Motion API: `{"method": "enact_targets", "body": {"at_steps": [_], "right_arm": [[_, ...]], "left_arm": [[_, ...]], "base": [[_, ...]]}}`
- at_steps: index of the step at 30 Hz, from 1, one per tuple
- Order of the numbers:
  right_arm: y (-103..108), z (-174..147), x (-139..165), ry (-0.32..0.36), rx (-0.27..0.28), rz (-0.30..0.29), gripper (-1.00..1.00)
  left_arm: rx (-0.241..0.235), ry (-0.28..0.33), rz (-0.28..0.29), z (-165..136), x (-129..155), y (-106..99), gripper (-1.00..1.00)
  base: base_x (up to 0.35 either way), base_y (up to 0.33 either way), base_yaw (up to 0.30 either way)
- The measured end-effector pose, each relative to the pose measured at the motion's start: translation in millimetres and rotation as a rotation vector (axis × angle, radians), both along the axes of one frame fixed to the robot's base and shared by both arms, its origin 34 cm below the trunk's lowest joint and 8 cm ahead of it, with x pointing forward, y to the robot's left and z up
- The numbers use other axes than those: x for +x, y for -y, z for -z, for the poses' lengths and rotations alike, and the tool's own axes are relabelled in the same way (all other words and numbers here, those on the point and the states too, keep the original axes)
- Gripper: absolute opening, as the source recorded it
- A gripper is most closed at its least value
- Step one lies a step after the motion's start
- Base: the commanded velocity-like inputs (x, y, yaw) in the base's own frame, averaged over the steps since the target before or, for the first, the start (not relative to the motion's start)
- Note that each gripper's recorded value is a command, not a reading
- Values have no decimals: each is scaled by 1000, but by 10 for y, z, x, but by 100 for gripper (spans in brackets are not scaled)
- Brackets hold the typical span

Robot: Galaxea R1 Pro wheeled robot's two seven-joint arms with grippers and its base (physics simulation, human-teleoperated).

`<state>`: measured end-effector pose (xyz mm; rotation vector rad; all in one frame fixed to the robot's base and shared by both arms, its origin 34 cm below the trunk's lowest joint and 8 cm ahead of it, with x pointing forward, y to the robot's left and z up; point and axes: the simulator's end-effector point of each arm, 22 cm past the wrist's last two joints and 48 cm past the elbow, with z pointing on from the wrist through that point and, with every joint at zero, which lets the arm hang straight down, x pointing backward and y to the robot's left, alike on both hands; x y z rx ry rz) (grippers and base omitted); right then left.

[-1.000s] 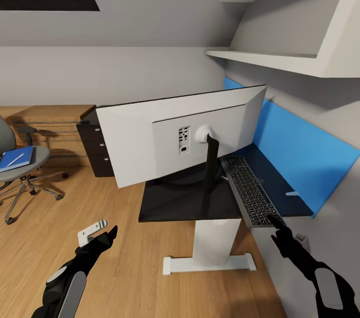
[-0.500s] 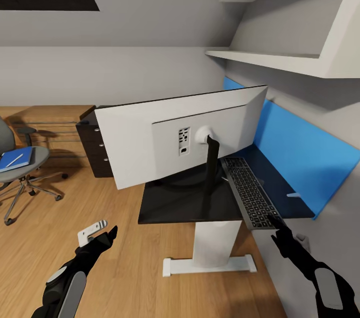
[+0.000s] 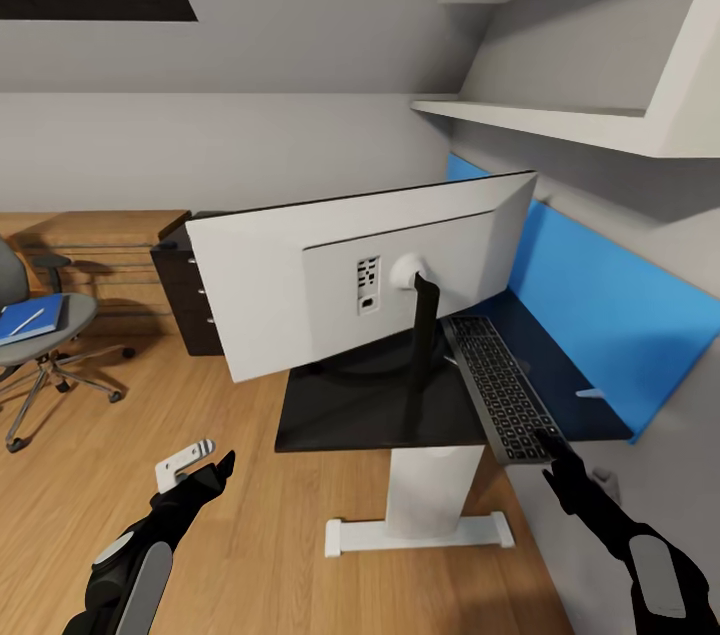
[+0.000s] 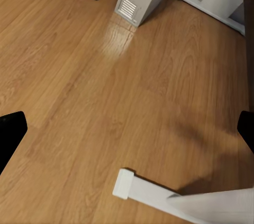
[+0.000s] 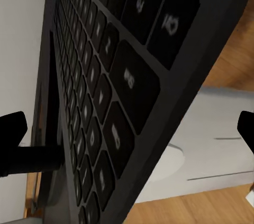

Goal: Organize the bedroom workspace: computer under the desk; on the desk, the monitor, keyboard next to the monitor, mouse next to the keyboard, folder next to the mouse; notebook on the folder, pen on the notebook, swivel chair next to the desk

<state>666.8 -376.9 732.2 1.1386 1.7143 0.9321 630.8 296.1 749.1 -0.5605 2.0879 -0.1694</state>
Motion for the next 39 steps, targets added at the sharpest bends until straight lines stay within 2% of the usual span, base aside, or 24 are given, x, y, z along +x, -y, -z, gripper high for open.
{"method": "enact_targets", "body": {"at_steps": [12,13,39], "right_arm": [[-2,2,1,-1,-1,-1,100],[-3,3,1,-1,-1,-1,-100],[-10,-61,11,4,0,-3,-100]], "left_arm": [[0,-2,1,4,0,1,100],[0,-2,1,4,-1,1,100],[1,-1,0,-50,3,-1,100]], "base": [[12,0,0],[0,0,0],[0,0,0]]}}
